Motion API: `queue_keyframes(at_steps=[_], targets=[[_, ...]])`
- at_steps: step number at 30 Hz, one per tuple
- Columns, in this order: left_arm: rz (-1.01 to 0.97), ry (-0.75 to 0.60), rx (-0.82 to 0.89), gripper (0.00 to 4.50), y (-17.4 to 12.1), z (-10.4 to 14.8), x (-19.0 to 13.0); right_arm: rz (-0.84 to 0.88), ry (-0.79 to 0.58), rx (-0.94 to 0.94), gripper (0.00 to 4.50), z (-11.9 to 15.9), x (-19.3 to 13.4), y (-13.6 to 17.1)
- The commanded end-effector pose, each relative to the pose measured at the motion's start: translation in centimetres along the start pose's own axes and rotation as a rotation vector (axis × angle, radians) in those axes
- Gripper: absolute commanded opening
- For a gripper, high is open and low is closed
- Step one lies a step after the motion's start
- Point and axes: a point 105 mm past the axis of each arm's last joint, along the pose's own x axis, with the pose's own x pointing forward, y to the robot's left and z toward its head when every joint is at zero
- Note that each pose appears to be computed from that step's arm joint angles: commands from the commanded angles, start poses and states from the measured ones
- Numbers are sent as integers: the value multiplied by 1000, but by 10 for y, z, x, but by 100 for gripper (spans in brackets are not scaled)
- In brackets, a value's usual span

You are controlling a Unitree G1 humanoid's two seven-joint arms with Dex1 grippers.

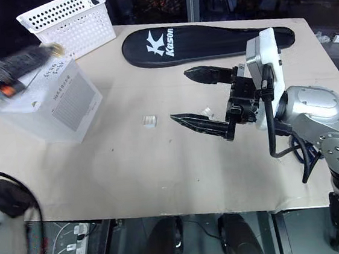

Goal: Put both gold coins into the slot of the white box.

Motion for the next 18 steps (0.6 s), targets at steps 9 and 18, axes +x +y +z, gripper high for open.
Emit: queue_keyframes(at_steps=[9,18], targets=[[323,106,354,5,70,39,-24,-16,-47,-62,450,-4,3,-2],[371,239,326,5,96,16,-35,-36,-33,-71,450,-10,1,-2]])
